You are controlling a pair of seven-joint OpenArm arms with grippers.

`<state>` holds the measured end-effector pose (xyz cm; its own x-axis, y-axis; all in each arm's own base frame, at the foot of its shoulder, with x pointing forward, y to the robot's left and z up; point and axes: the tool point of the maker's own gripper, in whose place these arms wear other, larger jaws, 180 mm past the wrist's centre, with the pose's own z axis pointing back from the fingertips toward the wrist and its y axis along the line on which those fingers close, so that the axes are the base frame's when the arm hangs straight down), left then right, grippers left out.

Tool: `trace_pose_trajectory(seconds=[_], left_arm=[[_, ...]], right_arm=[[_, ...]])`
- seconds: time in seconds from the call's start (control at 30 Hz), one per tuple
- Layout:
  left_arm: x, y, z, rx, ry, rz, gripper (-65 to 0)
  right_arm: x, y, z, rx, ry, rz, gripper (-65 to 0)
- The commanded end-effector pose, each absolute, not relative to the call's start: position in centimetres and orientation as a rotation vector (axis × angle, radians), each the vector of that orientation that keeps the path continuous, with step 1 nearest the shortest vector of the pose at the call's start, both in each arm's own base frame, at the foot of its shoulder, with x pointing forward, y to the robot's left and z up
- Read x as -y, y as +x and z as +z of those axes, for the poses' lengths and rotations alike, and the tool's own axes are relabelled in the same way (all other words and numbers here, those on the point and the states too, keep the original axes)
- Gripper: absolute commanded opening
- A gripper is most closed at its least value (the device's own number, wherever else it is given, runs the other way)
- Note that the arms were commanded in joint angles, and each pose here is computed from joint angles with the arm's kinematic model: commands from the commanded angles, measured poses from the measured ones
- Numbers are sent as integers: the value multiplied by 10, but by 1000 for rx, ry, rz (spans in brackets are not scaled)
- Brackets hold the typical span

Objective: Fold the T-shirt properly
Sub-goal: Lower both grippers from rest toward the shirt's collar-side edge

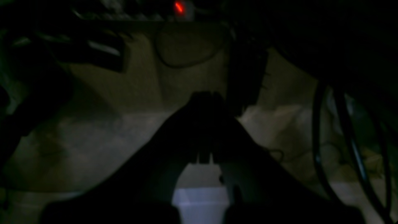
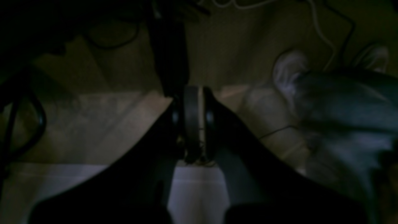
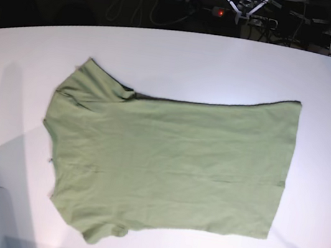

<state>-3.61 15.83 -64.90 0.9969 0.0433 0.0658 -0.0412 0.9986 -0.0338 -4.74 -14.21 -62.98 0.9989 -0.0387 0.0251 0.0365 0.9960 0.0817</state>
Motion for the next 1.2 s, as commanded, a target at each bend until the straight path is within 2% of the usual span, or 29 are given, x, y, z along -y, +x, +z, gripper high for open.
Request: trace_pose_trajectory(seconds=[0.0,0.27,0.43,0.7,0.93,1.17], left_arm=[[-154,-43,-646,72,-46,43,-650],[-150,-39,-616,195,-74,13,-650],[-159,-38,-589,185,-78,-40,-650],[-145,-16,-526,304,-123,-111,-650],[-173,-8,-491,380,-63,-82,-650],[-184,-13,-466,407,-32,-68,-650]], right_arm=[[143,-41,-624,53,89,-28,-650],[136,-26,-590,120,104,9,-650],[139,-20,-571,163,102,30,-650],[140,-7,-528,273,104,72,-650],[137,10,-475,394,113,126,-650],[132,11,-436,452,96,201,-650]])
